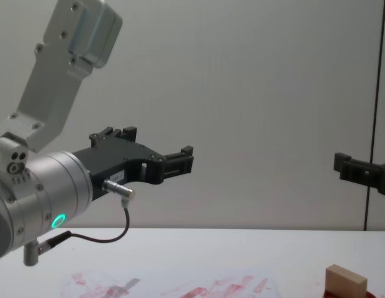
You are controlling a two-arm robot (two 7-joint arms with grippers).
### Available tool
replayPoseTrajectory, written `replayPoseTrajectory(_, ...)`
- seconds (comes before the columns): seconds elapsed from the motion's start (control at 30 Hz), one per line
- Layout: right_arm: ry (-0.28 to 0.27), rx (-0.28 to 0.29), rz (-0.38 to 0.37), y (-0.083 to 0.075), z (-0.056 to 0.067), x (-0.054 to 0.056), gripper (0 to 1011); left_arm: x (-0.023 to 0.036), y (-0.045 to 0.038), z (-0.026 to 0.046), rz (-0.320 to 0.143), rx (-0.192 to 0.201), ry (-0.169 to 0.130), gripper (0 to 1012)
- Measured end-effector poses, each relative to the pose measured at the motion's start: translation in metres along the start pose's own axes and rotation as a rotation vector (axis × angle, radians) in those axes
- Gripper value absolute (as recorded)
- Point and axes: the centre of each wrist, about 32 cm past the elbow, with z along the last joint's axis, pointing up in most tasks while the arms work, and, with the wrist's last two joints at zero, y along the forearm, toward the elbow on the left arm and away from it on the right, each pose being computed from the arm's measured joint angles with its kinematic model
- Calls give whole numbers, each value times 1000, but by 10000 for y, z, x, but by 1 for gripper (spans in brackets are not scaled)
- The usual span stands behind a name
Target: Use the one hand to pick up the stamp and affix it onto the A4 paper.
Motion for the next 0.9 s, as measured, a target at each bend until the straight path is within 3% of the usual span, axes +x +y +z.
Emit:
replayPoseTrajectory(0.63,0,-1,1,-1,-1,1,1001,0,0,0,0,0,0,1002)
replayPoseTrajectory(0.9,-2,-37,29,-19,-42,58,1001,0,0,0,0,0,0,1002)
